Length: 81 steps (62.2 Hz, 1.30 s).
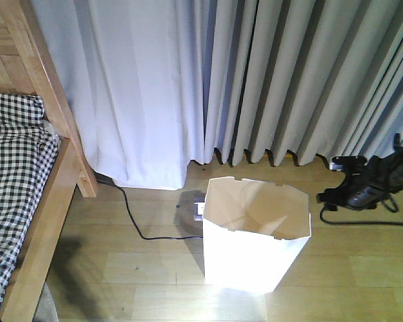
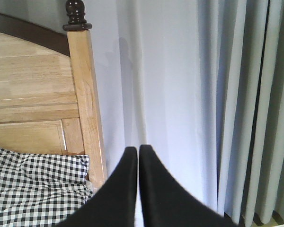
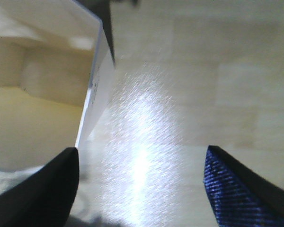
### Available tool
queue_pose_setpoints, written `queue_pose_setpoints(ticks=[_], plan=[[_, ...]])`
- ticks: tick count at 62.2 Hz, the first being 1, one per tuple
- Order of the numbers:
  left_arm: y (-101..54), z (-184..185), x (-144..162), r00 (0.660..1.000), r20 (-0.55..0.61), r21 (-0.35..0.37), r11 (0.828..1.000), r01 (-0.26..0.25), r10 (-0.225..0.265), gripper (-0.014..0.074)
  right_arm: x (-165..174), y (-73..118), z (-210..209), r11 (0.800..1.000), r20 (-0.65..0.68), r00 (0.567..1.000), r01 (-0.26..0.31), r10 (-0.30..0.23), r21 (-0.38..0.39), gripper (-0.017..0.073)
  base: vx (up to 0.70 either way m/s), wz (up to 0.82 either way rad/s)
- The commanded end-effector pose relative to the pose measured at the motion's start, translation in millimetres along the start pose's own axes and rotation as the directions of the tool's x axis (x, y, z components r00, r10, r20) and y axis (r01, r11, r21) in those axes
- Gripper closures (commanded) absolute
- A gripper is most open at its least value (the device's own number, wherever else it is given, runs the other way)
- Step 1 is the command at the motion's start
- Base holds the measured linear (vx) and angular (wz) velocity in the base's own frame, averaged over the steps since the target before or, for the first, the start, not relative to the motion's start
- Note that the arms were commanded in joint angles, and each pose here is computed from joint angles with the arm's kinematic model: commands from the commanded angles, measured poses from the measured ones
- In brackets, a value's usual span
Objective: Move trash bin to bedside with robot
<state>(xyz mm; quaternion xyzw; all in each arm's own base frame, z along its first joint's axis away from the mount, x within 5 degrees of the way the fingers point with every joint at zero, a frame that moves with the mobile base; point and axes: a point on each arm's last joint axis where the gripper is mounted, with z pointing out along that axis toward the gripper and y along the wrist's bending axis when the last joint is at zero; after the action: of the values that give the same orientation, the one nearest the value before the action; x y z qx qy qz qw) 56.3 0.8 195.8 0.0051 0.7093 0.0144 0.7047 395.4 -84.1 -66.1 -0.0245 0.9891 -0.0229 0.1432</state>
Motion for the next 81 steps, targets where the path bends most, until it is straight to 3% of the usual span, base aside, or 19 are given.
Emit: queue_pose_setpoints(ticks=[1, 6, 10, 27, 37, 50, 66, 72, 76, 81], plan=[[-0.5, 0, -3, 0.997, 0.069, 0.008, 1.0, 0.023, -0.024, 0.06, -20, -8.7, -64, 0.997, 0.193, 0.981, -0.012, -0.004, 0.081, 0.0041, 0.0, 0.0], [-0.5, 0, -3, 0.997, 0.069, 0.008, 1.0, 0.023, -0.024, 0.06, -12, -7.8, -99, 0.991, 0.273, 0.961, -0.078, 0.045, 0.11, 0.0041, 0.0, 0.0], [-0.5, 0, -3, 0.997, 0.069, 0.008, 1.0, 0.023, -0.024, 0.06, -9, -7.6, -128, 0.986, 0.34, 0.939, -0.104, 0.053, 0.132, 0.0041, 0.0, 0.0], [-0.5, 0, -3, 0.997, 0.069, 0.008, 1.0, 0.023, -0.024, 0.06, 19, 3.8, -229, 0.984, 0.454, 0.89, -0.111, 0.035, 0.141, 0.0041, 0.0, 0.0], [-0.5, 0, -3, 0.997, 0.069, 0.008, 1.0, 0.023, -0.024, 0.06, 40, 12.2, -289, 0.981, 0.558, 0.829, -0.138, 0.04, 0.135, 0.0041, 0.0, 0.0], [-0.5, 0, -3, 0.997, 0.069, 0.008, 1.0, 0.023, -0.024, 0.06, 82, 28.0, -338, 0.985, 0.616, 0.787, -0.126, 0.027, 0.118, 0.0041, 0.0, 0.0], [-0.5, 0, -3, 0.997, 0.069, 0.008, 1.0, 0.023, -0.024, 0.06, 131, 49.1, -406, 0.989, 0.76, 0.649, -0.13, 0.036, 0.064, 0.0041, 0.0, 0.0], [-0.5, 0, -3, 0.997, 0.069, 0.008, 1.0, 0.023, -0.024, 0.06, 142, 63.0, -416, 0.996, 0.772, 0.632, -0.085, 0.061, -0.009, 0.0041, 0.0, 0.0], [-0.5, 0, -3, 0.997, 0.069, 0.008, 1.0, 0.023, -0.024, 0.06, 149, 73.1, -420, 1.0, 0.764, 0.644, -0.014, 0.031, -0.028, 0.0041, 0.0, 0.01], [-0.5, 0, -3, 0.997, 0.069, 0.008, 1.0, 0.023, -0.024, 0.06, 156, 80.5, -423, 0.997, 0.76, 0.648, 0.077, -0.056, 0.008, 0.0041, 0.0, 0.0]])
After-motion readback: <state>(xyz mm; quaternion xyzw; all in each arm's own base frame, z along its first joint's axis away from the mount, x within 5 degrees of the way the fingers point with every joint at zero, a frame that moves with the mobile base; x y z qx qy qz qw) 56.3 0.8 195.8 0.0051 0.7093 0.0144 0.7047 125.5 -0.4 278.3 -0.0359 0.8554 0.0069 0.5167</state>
